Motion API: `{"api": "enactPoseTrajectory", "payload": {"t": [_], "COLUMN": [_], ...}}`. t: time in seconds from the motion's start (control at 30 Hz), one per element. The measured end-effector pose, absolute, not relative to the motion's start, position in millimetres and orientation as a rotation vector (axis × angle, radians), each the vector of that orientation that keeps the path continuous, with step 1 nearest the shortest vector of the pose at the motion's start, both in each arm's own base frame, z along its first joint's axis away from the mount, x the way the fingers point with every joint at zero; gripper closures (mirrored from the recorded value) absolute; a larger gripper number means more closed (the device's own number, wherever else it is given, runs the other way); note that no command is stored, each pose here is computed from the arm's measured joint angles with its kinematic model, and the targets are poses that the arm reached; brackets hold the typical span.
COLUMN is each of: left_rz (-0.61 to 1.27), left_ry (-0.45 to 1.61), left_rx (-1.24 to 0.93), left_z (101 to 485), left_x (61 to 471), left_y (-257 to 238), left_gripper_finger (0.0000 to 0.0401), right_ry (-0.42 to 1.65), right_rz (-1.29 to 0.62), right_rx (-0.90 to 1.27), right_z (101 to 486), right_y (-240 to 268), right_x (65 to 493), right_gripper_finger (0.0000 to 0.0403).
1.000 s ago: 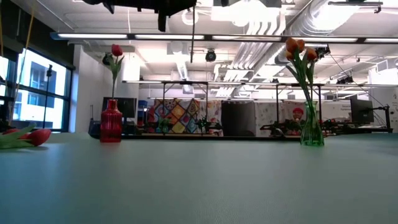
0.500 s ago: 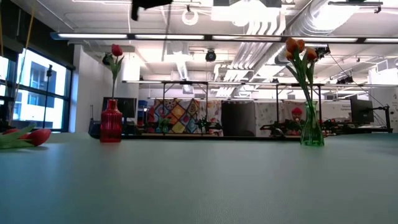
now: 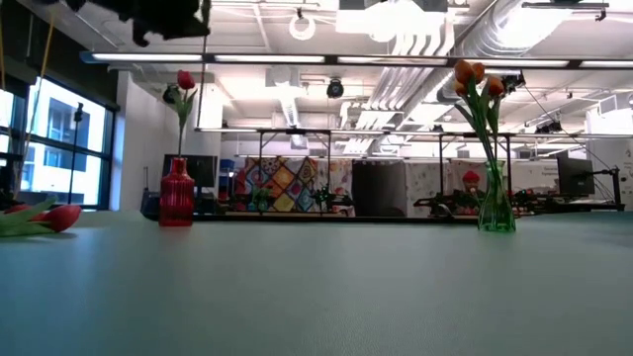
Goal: Sort flowers into vase by color
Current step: Put the right red tulip into the red flower vase
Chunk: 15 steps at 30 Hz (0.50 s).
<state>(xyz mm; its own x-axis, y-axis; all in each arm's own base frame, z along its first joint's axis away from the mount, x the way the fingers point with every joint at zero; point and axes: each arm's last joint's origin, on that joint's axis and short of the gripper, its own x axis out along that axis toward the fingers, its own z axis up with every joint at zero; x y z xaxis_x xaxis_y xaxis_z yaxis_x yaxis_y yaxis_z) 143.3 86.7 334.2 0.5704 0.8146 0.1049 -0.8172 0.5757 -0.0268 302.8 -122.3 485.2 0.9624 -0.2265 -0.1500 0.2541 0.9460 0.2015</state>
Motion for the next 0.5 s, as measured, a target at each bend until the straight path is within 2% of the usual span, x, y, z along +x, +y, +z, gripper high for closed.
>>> {"api": "enactPoseTrajectory", "payload": {"t": [0.23,0.5], "left_rz": [1.043,1.114], "left_ry": [-0.099,-0.099], "left_rx": [0.105,0.081], "left_z": [300,280], "left_x": [133,126], "left_y": [94,104], "left_gripper_finger": [0.0401,0.0401], "right_ry": [0.126,0.154], "right_rz": [-0.25,-0.304], "right_rx": [0.216,0.2], "right_z": [485,482], "right_y": [-122,-124], "right_x": [303,302], "right_gripper_finger": [0.0224,0.0225]}}
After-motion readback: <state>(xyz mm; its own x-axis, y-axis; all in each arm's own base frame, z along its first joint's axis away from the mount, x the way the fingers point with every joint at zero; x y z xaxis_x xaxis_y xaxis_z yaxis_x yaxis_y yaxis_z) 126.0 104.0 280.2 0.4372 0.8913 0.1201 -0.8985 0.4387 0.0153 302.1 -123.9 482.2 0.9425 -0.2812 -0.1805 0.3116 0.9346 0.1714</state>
